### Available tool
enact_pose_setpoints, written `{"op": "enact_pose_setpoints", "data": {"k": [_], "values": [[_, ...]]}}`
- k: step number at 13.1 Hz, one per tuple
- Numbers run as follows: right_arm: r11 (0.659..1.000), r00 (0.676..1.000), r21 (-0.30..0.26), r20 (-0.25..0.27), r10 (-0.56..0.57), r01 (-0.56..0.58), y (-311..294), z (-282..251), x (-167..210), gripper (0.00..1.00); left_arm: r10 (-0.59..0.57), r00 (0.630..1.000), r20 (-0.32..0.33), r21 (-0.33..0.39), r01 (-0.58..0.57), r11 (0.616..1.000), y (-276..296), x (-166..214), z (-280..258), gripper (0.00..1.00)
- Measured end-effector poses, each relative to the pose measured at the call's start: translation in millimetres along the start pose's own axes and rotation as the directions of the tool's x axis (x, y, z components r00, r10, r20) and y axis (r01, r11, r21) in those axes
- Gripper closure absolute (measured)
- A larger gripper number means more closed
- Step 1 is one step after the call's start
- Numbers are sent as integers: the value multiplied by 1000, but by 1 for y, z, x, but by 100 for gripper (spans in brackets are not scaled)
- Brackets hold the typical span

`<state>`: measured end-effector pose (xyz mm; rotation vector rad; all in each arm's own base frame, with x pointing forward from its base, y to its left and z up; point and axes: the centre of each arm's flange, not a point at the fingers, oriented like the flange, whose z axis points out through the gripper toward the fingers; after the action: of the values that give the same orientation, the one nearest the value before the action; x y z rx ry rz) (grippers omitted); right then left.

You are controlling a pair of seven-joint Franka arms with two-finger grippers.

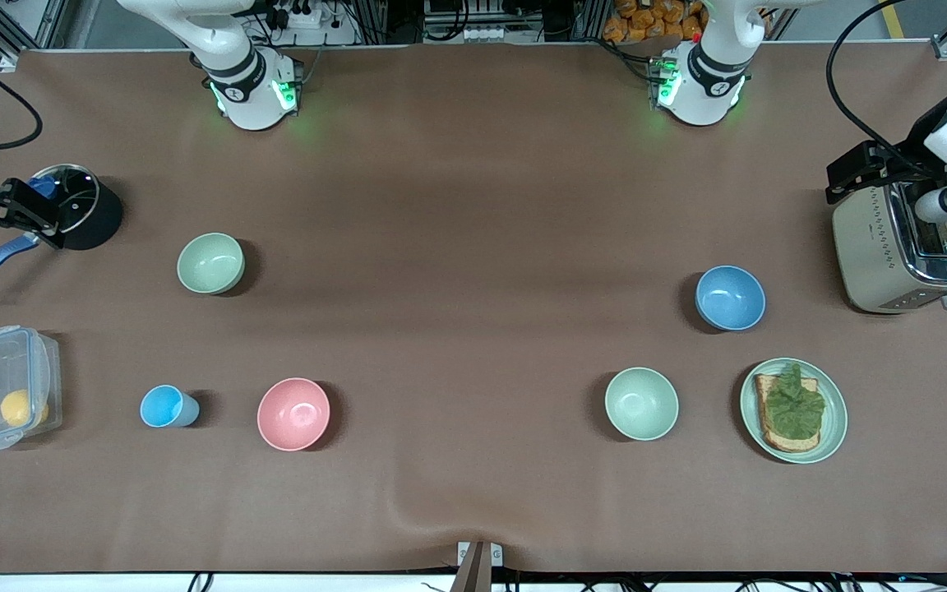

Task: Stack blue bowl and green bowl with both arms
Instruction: 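Raise both arms from the rest pose toward the bowls, then grasp the blue bowl with the left gripper while the right gripper grasps the green bowl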

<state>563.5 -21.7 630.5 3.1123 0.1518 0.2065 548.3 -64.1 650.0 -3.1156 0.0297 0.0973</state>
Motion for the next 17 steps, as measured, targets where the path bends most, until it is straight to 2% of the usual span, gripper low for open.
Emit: {"op": "enact_pose_setpoints", "data": {"k": [5, 8, 11, 13, 15, 17], "values": [[1000, 1000, -1, 5, 9, -9, 5, 2, 0, 0, -2, 1000, 7, 1, 2, 1000, -1, 1, 4, 0], [1000, 999, 2, 32, 8, -8, 5, 16, 4, 0, -7, 999, 43, 2, 7, 1000, -3, 10, 22, 0], [1000, 996, 6, 85, 7, -7, 5, 48, 13, 0, -6, 996, 87, 4, 5, 1000, -2, 23, 47, 0], [1000, 990, 10, 138, 7, -9, 6, 77, 20, 0, -6, 992, 126, 5, 6, 1000, -2, 37, 73, 0], [1000, 983, 13, 183, 17, -20, 13, 101, 22, 0, -17, 990, 139, 14, 15, 1000, -8, 53, 117, 0], [1000, 978, 13, 205, 25, -28, 18, 112, 23, 0, -23, 991, 134, 54, 16, 998, -19, 62, 170, 0]]}}
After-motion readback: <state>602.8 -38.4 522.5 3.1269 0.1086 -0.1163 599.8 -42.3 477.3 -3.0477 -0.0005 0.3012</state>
